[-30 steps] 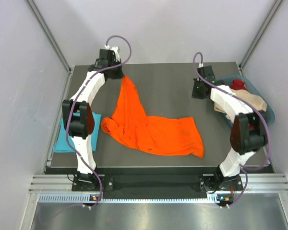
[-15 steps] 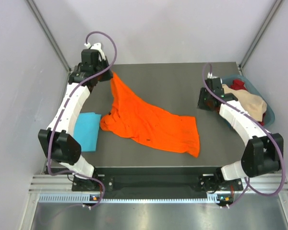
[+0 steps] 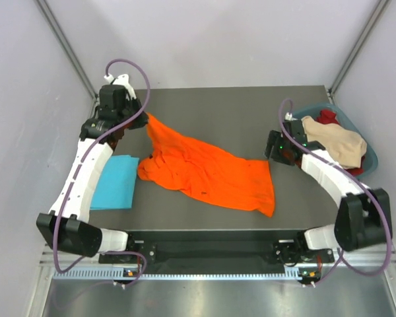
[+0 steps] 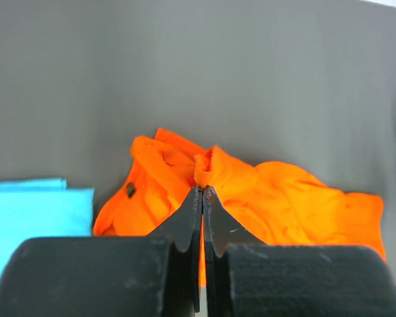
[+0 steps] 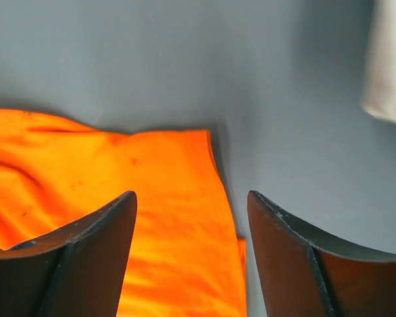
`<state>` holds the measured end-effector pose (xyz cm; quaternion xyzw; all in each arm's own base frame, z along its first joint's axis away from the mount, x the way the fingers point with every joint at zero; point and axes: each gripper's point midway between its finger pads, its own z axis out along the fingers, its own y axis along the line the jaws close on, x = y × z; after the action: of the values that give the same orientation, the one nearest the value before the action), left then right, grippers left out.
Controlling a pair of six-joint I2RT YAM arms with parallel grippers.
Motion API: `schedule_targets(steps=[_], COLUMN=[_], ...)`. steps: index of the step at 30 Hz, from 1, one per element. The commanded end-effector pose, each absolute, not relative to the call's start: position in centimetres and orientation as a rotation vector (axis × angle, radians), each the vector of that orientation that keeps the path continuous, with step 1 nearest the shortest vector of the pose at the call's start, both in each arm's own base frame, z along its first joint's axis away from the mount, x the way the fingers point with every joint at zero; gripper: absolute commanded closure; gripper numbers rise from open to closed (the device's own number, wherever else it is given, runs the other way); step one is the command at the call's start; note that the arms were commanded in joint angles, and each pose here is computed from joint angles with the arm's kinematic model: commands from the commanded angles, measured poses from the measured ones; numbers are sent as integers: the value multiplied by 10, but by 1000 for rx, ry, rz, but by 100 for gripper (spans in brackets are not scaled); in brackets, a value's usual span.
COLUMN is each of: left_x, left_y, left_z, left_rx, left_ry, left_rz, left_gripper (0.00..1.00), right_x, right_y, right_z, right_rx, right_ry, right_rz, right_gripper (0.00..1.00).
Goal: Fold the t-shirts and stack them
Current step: Flatten the tshirt out
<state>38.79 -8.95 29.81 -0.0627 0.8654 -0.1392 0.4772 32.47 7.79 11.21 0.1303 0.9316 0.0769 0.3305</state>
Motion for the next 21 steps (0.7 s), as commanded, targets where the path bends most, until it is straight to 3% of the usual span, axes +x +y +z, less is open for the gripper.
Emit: schedule_targets(steps=[1,6,10,14,18,21], left_x=[366,340,329,321,317,316], left_y=[-77,-45,-50,-45,-35,-27], left_z=[286,273,256,243,240,241], left_rx=[-218,-286,-267,-283,-308,-327], left_ry=[2158,2169,2223,2250,2255,2248], left_rz=[-288,-108,-138,-104,-42,15], left_gripper=[100,100,100,100,100,100], right_x=[347,361,370,362,349,336], right_y=[87,90,109,106,94,90], right_z=[96,62,52,40,42,56], right_rx=[269,182,117,122,133,138], right_ry=[2460,2517,2533,2571,2575,2549], right_rz=[227,208,320,301,229,223], right_gripper=[31,31,31,37,85,92])
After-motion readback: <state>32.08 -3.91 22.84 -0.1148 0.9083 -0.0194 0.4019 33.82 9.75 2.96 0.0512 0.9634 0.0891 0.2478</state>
